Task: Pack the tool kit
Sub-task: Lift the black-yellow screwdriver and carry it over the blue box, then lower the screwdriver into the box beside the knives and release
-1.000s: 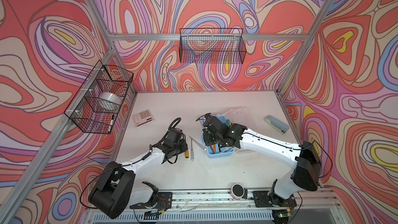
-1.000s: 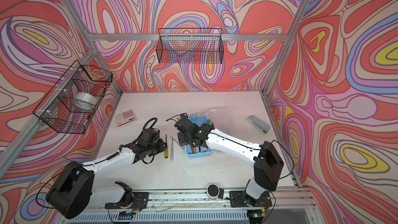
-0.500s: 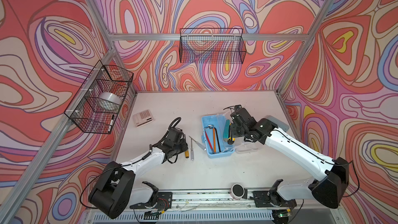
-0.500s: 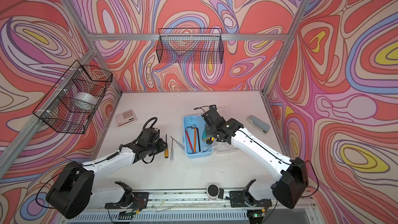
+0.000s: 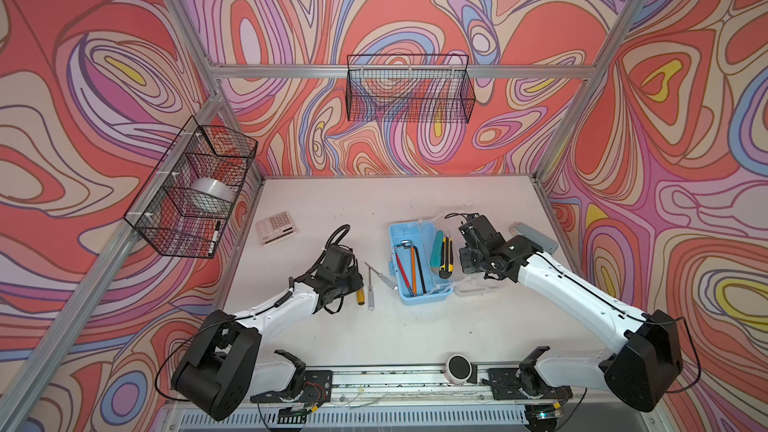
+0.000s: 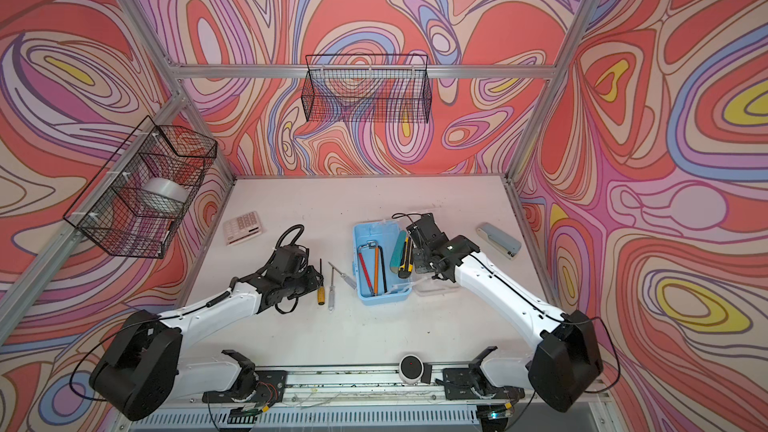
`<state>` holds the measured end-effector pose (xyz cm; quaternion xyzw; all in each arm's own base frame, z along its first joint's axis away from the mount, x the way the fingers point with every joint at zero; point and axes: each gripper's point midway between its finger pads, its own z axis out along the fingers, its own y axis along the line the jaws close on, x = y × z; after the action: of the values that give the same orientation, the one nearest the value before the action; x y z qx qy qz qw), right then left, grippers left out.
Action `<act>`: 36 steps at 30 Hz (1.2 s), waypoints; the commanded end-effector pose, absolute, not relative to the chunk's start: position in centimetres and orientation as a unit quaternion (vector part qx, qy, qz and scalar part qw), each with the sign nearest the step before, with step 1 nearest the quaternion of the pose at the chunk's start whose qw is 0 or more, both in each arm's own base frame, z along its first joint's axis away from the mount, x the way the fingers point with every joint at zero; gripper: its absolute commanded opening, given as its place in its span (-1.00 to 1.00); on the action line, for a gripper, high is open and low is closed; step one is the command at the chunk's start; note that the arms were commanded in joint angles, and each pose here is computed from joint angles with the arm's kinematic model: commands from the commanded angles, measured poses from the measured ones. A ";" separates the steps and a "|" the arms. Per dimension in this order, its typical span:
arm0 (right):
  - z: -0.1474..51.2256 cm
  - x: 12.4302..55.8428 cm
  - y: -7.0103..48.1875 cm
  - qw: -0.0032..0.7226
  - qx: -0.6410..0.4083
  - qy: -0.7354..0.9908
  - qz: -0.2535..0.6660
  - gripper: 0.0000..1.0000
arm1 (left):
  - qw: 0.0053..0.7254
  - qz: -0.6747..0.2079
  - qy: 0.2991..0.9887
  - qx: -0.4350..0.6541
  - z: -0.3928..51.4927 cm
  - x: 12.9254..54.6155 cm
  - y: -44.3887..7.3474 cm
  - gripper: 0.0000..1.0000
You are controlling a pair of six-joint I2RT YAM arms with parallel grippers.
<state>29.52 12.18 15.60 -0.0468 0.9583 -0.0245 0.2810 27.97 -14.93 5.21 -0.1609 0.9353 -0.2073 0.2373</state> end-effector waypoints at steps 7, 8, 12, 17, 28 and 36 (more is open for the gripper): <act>14.2 30.2 12.4 0.277 -0.043 0.960 -0.021 -1.00 | 0.240 -0.203 0.937 -0.154 6.0 28.7 -15.1 -0.35; 14.1 30.2 12.3 0.276 -0.042 0.960 -0.022 -1.00 | 0.240 -0.204 0.937 -0.153 6.0 28.7 -15.2 -0.36; 13.9 30.3 12.3 0.274 -0.039 0.961 -0.020 -0.99 | 0.241 -0.204 0.937 -0.152 6.1 28.8 -15.2 -0.36; 13.7 30.4 12.3 0.271 -0.039 0.962 -0.021 -0.63 | 0.241 -0.204 0.937 -0.151 6.2 28.8 -15.3 -0.36; 13.8 30.8 12.5 0.270 -0.038 0.962 -0.019 -0.16 | 0.241 -0.204 0.937 -0.151 6.2 28.8 -15.3 -0.35; 18.0 31.1 12.8 0.307 -0.036 0.951 0.003 -0.14 | 0.249 -0.199 0.936 -0.147 6.7 28.9 -15.1 -0.35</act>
<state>30.58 12.53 14.57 -0.0399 0.9616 -0.0165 0.2711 28.44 -15.14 5.70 -0.1533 0.9367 -0.2045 0.2392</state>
